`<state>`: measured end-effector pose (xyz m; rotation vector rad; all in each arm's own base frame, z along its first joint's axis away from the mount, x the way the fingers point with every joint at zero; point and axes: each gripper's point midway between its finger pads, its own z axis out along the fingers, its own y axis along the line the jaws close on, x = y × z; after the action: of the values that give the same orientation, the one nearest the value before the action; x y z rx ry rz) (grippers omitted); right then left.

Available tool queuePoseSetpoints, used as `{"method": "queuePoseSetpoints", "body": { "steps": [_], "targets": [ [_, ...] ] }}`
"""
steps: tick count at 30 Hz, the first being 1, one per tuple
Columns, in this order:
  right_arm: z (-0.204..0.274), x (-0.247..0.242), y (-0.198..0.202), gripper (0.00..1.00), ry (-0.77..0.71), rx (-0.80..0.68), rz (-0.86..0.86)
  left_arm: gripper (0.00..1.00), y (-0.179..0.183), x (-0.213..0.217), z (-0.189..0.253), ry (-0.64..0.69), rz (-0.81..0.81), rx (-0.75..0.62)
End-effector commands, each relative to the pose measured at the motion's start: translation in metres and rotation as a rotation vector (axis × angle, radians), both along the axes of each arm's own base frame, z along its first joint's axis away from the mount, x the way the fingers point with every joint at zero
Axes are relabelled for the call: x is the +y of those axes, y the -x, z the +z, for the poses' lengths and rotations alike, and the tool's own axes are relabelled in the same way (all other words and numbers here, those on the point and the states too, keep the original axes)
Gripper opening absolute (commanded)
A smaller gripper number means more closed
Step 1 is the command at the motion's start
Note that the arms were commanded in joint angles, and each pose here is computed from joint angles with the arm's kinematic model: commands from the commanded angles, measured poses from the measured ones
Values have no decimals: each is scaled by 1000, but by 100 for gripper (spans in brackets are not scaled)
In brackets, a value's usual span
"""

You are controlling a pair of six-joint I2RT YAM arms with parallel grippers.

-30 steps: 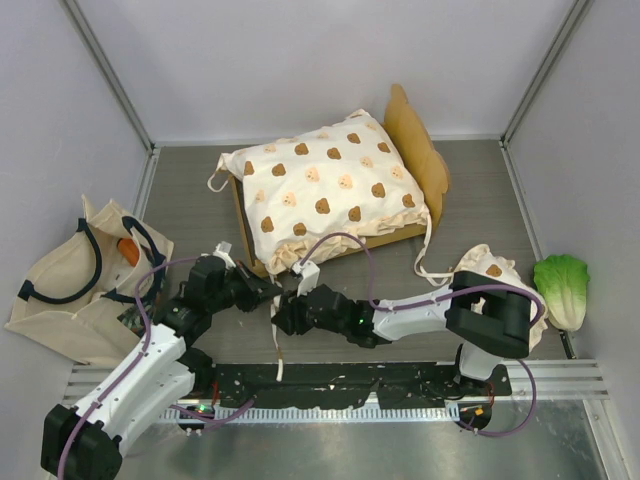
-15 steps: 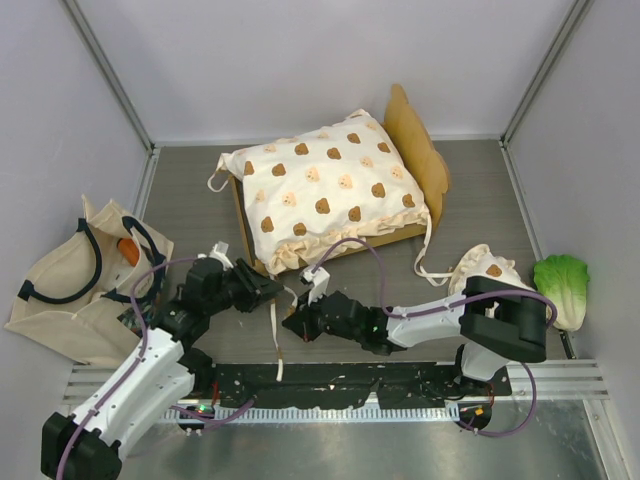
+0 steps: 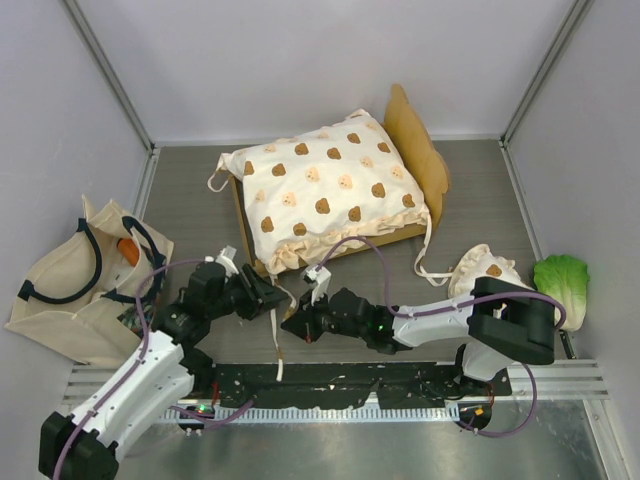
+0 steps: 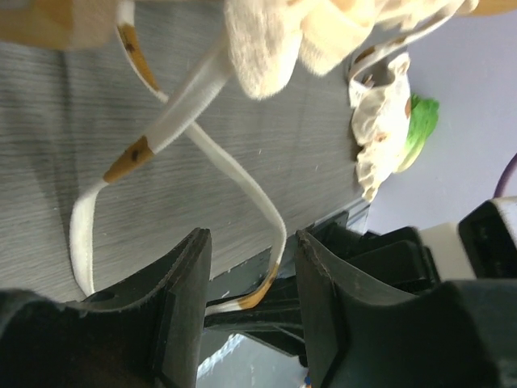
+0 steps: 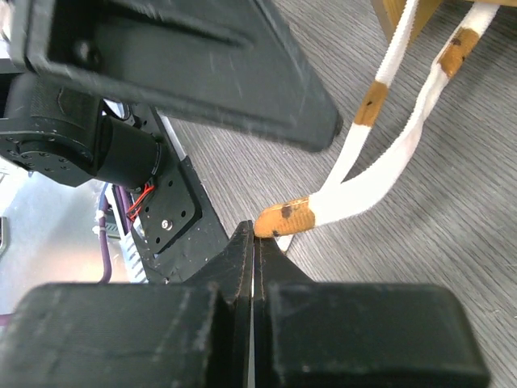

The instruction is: Set up the pet bed

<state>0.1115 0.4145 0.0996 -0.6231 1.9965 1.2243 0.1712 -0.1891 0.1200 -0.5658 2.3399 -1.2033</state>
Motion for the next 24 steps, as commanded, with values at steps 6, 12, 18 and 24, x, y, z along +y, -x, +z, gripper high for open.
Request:
{"method": "queuePoseSetpoints", "body": {
  "steps": [6, 12, 18, 24],
  "targets": [
    [34, 1, -3, 1, -119, -20, -3, 49, 13, -25, 0, -32, -148, -33],
    [32, 1, 2, 1, -121, -4, 22, 49, 14, -32, 3, 6, -178, -52],
    [31, -1, 2, 1, -125, 5, 17, 54, 17, -33, 9, 46, -178, -74],
    [32, -6, -1, 1, -133, 11, -1, 48, 30, -41, 8, 75, -275, -57]
  ]
}}
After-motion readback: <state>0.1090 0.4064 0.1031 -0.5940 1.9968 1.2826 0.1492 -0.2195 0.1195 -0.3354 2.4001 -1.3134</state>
